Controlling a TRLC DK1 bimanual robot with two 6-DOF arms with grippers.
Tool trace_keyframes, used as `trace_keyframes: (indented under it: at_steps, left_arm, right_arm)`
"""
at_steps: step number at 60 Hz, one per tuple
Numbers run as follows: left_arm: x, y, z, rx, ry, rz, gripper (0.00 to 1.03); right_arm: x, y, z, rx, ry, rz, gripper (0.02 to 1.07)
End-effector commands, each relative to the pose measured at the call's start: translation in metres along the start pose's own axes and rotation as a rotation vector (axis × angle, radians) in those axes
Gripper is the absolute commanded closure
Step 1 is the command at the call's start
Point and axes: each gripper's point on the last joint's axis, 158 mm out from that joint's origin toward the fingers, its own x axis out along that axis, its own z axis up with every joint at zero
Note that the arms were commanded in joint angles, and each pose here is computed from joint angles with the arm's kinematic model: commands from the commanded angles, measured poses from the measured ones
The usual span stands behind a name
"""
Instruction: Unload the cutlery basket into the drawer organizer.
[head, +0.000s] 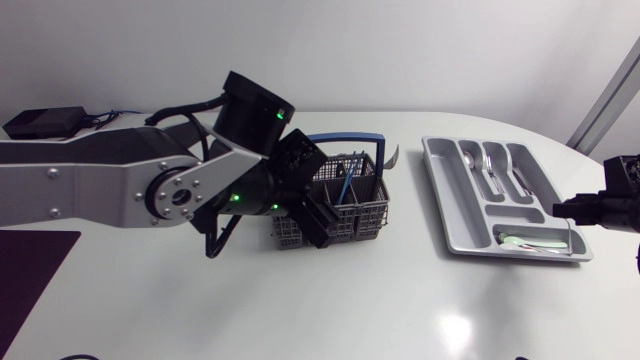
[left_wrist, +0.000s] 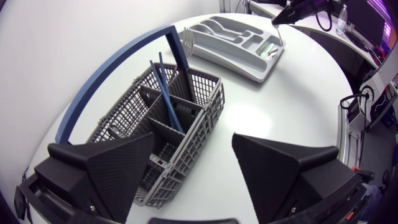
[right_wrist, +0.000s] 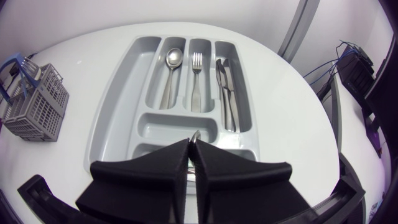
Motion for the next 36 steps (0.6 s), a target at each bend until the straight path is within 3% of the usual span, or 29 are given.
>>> trace_keyframes:
  at_steps: [1, 16, 36]
  left_arm:
    - [0.006, -0.001, 0.009, -0.013, -0.002, 0.004, 0.16]
    - [0.015, -0.004, 0.013, -0.012, 0.001, 0.016, 0.16]
    - [0.027, 0.007, 0.015, -0.029, -0.018, 0.039, 0.16]
  right_arm:
    - [0.012, -0.004, -0.021, -0.036, 0.045, -0.011, 1.02]
    - [0.038, -0.011, -0.037, -0.12, 0.064, -0.066, 1.02]
    - [0.05, 0.013, -0.049, -0.231, 0.077, -0.064, 1.01]
